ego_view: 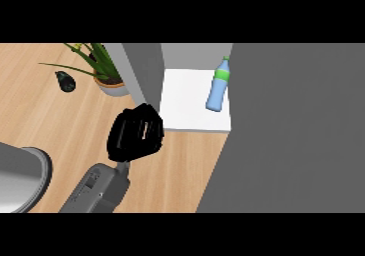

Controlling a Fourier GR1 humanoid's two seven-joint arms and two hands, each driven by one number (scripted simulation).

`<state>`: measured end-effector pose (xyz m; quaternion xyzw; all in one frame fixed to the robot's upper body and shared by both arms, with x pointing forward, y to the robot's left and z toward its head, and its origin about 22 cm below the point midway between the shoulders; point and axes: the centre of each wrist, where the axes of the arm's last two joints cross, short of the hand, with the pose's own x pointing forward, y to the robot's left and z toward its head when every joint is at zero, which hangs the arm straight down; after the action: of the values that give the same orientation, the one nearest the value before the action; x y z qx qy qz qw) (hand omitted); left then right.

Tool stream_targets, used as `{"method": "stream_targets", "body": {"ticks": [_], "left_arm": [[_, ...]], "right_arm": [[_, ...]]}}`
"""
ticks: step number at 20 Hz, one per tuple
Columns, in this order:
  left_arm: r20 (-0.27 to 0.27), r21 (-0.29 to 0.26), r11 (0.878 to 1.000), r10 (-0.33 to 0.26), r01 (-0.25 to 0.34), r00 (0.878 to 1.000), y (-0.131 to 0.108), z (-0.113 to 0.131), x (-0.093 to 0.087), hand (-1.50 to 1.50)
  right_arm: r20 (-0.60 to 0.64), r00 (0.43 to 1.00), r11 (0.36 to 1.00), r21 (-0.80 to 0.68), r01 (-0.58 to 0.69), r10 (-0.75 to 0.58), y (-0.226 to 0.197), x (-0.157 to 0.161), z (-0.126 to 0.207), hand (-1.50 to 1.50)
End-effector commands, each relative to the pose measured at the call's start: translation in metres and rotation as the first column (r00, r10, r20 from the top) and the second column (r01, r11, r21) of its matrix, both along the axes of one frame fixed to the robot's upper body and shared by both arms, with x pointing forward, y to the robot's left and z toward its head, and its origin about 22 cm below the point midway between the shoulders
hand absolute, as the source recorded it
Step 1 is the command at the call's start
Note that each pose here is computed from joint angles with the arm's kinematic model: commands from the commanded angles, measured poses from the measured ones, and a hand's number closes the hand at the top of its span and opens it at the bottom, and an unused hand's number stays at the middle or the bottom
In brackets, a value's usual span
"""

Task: Pick up the bottled water, place it into the cabinet and close the cabinet

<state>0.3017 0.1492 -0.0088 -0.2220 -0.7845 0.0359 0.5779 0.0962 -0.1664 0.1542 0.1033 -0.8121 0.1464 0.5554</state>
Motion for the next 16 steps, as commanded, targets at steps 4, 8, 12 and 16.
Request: {"method": "stream_targets", "body": {"ticks": [4,8,12,16], "left_arm": [[-0.003,-0.037,0.999,0.021,-0.021,1.000,0.039,0.008,-0.068,1.50],[0.016,-0.011,0.999,0.051,-0.051,0.999,0.056,0.018,-0.101,1.50],[0.005,-0.002,0.996,0.090,-0.090,0.996,0.095,0.023,-0.125,1.50],[0.021,-0.007,0.996,0.089,-0.089,0.996,0.111,0.041,-0.154,1.50]], "right_arm": [[-0.027,0.968,0.968,-0.003,-0.249,0.249,0.008,-0.019,0.026,1.50],[-0.025,0.948,0.948,-0.015,-0.317,0.317,0.013,-0.018,0.032,1.50],[-0.029,0.947,0.947,-0.002,-0.321,0.321,0.024,-0.022,0.033,1.50],[-0.018,0.954,0.955,-0.003,-0.298,0.298,0.043,0.000,0.030,1.50]]}}
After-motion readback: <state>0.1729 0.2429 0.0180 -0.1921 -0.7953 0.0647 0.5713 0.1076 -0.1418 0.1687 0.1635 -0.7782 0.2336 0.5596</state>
